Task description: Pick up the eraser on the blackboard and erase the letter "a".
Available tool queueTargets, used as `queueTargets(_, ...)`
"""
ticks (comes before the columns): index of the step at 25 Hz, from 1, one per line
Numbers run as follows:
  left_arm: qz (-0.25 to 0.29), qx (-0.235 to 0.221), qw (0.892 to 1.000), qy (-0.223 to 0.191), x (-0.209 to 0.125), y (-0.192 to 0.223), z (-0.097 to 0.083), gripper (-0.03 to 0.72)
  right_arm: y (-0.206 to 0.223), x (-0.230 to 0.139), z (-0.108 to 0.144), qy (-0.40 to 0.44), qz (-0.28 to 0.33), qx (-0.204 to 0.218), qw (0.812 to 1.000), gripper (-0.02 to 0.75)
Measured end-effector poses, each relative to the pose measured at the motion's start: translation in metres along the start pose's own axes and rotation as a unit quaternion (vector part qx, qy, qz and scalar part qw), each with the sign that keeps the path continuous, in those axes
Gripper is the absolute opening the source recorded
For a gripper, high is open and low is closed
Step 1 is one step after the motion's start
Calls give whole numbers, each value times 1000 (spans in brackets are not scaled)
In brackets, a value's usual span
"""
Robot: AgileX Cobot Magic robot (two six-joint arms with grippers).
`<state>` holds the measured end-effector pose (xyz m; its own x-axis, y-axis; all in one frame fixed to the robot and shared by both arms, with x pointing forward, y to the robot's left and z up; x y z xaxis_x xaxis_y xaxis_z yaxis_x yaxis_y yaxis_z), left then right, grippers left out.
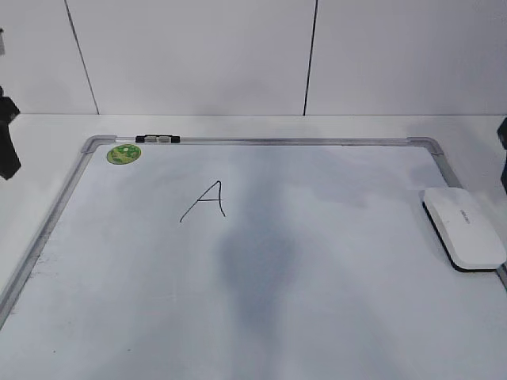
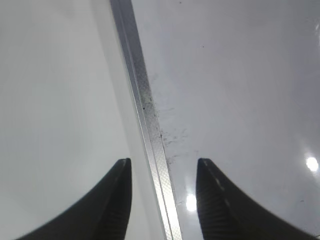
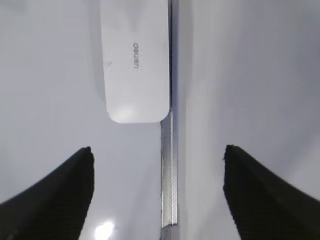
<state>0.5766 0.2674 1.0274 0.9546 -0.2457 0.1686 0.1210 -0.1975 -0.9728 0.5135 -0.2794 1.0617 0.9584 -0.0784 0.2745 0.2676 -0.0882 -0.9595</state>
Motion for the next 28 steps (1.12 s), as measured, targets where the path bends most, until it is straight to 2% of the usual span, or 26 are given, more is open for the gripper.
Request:
queueTargets(8, -101, -1, 995, -5, -23, -72, -24, 320, -48, -25, -9, -1, -48, 15, 999, 619)
queueTargets(14, -158, 6, 987, 6, -73, -111, -44, 320, -65, -55, -16, -1, -75, 24, 997, 581)
queueTargets(21, -176, 10, 984, 11, -154, -106, -60, 312, -53, -120, -28, -2, -73, 24, 997, 580)
queueTargets(28, -231, 21, 972, 23, -223, -99, -74, 307, -55, -189, -41, 7, -150, 40, 988, 580)
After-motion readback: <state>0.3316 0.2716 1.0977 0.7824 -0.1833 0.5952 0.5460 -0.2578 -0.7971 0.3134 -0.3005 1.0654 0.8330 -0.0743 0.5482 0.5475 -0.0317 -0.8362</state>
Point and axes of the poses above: a point on each arm's last joint axis where the gripper is mounted, y pointing out along that axis toward the gripper, z along the wrist's bending axis when the last joint is at zero, x = y × z, the point moved 2 cm from there along y, pointing out along that axis toward the gripper, and after that the axes turned 5 degrees about y, right-handed, at the moved point
